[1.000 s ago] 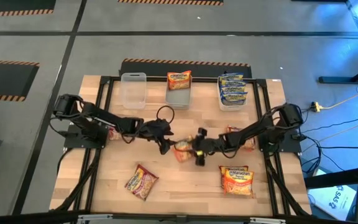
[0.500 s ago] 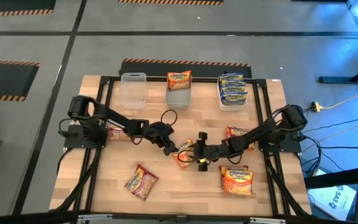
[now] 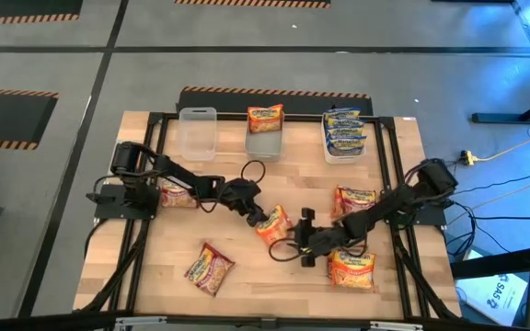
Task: Sort Maruchan noodles
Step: Put the orange noodle pack into the gray bin
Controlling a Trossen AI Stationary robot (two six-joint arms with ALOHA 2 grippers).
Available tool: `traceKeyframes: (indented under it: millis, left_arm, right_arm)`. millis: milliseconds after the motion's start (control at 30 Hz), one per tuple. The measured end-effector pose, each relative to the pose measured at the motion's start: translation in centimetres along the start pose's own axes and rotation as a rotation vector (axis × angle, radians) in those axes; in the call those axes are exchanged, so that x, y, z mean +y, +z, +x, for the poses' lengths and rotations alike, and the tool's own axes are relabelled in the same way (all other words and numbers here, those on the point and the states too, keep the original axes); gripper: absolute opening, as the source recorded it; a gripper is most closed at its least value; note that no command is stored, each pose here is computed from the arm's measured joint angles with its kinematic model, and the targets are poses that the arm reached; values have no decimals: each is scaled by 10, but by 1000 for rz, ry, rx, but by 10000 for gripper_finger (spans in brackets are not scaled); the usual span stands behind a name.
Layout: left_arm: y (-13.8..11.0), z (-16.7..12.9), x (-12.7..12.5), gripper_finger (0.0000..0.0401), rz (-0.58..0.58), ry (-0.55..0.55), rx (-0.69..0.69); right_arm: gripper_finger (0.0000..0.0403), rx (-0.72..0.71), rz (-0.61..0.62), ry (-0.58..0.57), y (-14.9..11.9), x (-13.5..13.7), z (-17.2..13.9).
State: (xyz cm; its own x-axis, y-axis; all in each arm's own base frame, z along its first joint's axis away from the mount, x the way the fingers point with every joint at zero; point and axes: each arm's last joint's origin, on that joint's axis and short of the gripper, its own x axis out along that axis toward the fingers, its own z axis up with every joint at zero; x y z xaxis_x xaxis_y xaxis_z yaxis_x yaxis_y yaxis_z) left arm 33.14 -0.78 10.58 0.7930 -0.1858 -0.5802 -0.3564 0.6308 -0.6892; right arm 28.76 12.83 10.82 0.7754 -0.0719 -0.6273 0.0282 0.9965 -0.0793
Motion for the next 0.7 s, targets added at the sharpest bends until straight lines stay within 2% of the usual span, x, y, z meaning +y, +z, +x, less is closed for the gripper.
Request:
traceKeyframes:
  millis: [167,367,533,700]
  left_arm:
    - [0,8,-10,252,10,-62,53]
    - [7,7,-19,252,17,-114,38]
    - [7,7,-22,252,12,-181,77]
    - [-3,13,-22,252,5,-155,81]
  right_arm:
    - [197,-8,2,-27,-4,-2,10]
    - [197,-7,3,-28,-5,-1,11]
    - [197,-7,6,-27,-5,-1,11]
    - [197,-29,13,-18,-3,0,12]
